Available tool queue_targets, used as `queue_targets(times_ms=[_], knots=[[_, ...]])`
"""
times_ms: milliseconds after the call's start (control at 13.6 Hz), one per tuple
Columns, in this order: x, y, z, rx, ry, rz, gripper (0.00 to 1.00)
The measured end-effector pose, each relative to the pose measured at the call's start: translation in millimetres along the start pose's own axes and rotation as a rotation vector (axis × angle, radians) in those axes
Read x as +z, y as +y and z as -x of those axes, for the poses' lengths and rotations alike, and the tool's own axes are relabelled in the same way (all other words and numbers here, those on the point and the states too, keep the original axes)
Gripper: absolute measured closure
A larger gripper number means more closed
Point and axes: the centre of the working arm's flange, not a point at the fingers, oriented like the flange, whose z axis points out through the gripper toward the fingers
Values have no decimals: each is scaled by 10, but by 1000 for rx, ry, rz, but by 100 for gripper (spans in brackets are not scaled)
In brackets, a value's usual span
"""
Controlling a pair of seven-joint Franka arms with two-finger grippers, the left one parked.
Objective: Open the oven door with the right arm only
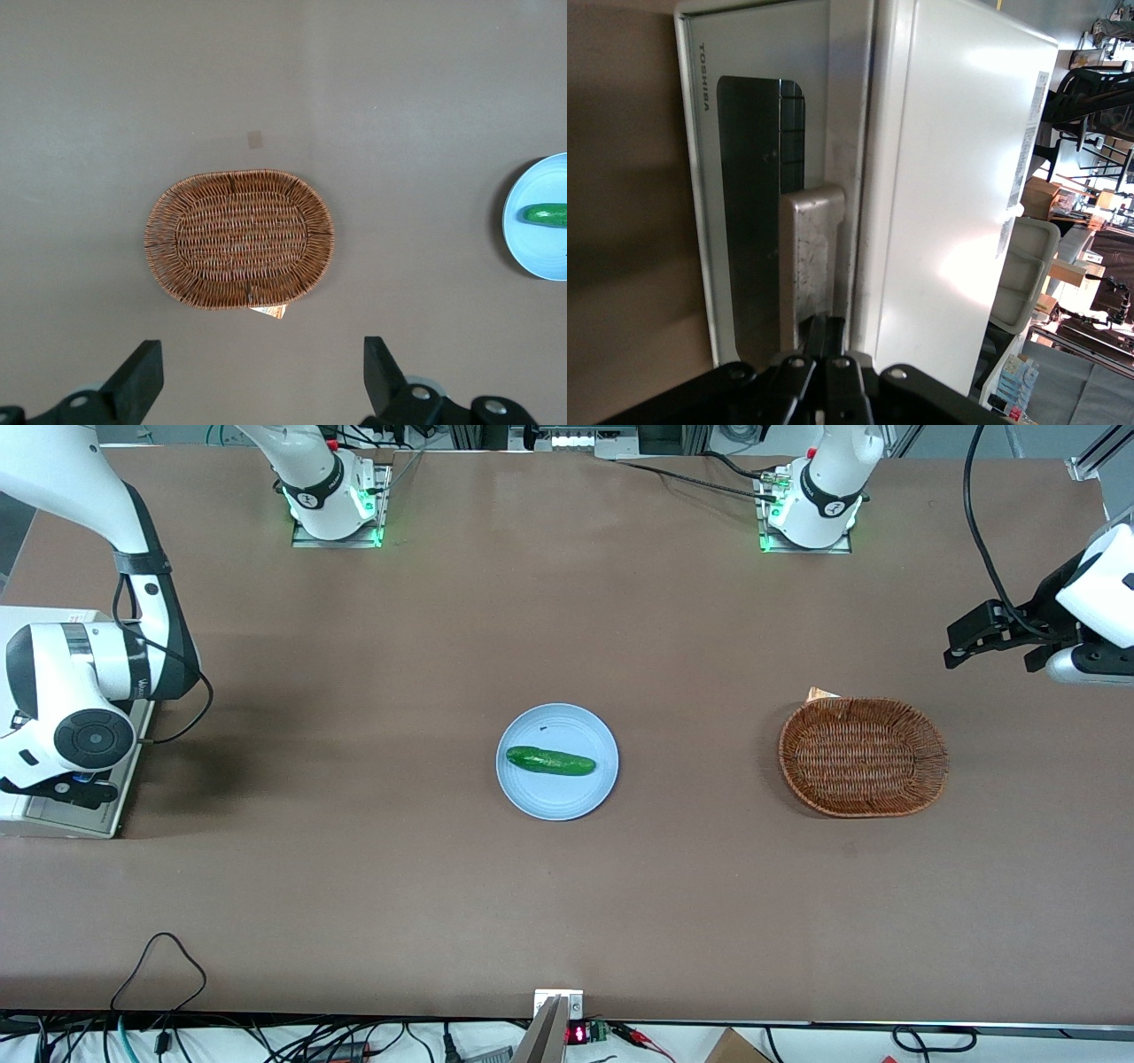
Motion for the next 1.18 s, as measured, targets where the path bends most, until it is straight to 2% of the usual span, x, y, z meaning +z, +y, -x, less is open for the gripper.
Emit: queue_targets(times_ms=[368,1179], knots=[[-1,-4,0,0,0,-2,99],[-93,-72,11,14,-1,-65,99]])
